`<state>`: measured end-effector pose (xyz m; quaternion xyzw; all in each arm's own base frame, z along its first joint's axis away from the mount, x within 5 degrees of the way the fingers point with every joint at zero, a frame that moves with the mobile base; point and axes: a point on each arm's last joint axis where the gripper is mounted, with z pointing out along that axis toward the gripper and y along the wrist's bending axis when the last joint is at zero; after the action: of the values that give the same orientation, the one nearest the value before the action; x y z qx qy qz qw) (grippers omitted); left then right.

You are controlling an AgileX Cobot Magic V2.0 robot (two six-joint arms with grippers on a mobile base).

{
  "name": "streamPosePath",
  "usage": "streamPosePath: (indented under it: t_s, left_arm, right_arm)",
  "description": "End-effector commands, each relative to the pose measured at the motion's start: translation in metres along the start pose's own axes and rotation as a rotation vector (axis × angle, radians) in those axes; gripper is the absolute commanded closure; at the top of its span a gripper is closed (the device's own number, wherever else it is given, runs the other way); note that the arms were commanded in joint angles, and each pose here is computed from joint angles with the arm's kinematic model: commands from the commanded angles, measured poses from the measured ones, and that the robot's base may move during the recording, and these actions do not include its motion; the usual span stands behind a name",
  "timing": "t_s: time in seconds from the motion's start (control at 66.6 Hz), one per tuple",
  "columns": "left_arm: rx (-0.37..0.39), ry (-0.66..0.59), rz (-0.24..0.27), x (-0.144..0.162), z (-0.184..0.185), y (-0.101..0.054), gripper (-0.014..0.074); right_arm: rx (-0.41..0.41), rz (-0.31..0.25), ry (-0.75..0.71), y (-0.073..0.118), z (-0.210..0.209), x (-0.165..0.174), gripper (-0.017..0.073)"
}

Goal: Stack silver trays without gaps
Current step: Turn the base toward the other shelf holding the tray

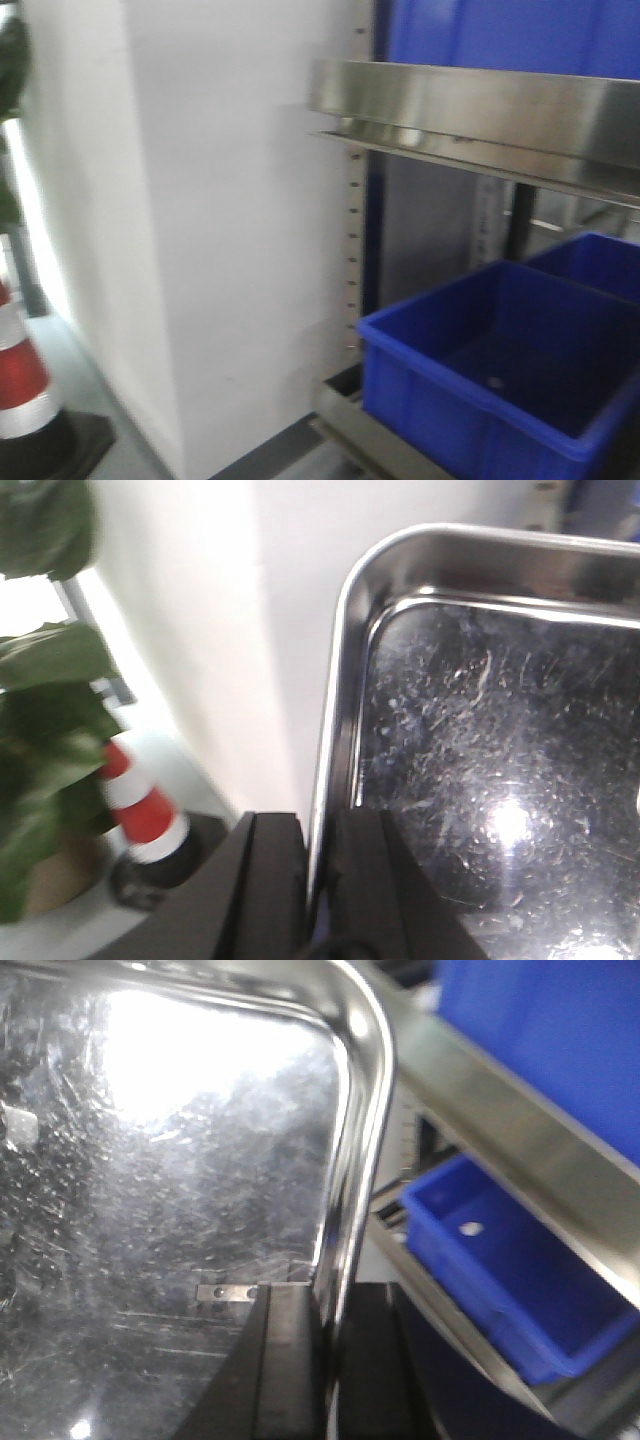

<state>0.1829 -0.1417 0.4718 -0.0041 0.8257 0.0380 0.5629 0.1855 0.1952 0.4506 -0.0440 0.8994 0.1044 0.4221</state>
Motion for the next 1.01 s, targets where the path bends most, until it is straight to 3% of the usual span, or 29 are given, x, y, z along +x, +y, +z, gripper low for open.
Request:
streamPosePath:
  t_s: [0.0, 0.991]
  left_arm:
    - [0.126, -0.037, -0.003, -0.0013, 0.0004, -0.0178, 0.0603]
    - [0.126, -0.037, -0.003, -0.0013, 0.0004, -0.0178, 0.0603]
  right_arm:
    - [-0.226, -0.002, -0.113, 0.0236, -0.0054, -0.0086, 0.0583]
    - [-0.226, -0.002, -0.113, 0.0236, -0.0054, -0.0086, 0.0583]
